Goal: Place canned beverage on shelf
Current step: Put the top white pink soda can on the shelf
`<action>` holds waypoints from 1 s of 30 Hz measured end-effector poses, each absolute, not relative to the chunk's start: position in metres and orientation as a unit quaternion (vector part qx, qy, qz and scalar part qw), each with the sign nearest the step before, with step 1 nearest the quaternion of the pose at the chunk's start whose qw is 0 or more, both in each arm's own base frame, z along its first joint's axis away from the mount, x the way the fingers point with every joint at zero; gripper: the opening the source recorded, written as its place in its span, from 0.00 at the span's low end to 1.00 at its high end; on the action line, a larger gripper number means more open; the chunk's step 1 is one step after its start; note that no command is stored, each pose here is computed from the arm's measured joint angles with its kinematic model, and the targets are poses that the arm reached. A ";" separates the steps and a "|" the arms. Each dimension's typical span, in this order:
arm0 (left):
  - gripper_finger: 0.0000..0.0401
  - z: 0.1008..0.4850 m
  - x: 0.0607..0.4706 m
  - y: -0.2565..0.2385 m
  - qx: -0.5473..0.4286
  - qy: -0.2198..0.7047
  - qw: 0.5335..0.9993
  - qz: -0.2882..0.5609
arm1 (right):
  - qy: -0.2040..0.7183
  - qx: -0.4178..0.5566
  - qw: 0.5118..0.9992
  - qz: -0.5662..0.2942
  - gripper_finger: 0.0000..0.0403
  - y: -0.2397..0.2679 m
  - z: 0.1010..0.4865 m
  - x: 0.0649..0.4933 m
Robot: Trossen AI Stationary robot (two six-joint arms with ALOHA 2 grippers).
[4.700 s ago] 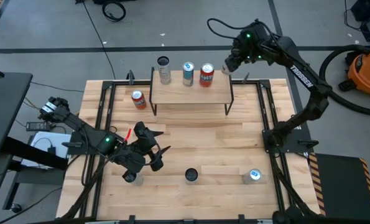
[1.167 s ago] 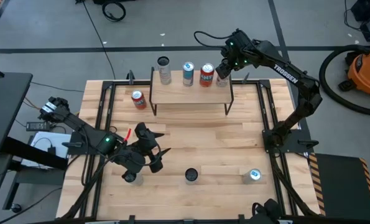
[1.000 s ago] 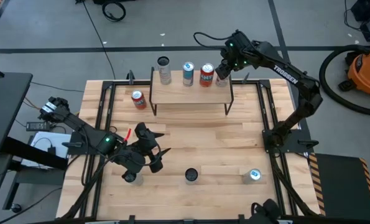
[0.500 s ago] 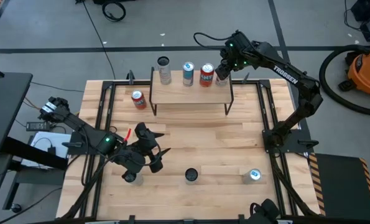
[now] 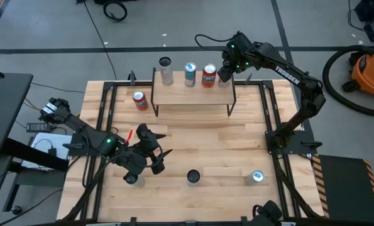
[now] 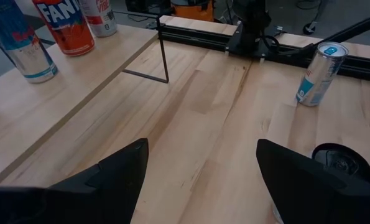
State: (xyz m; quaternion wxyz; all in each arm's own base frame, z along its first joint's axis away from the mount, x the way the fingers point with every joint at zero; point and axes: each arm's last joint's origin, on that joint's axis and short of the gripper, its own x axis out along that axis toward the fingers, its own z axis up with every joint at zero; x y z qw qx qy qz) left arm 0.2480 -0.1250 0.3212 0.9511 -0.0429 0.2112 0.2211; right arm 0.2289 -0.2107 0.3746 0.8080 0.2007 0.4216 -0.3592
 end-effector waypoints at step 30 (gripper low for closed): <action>0.78 0.321 0.248 -0.125 -0.043 0.211 0.951 0.221 | 0.393 0.178 0.823 -0.371 0.88 -0.210 0.387 0.222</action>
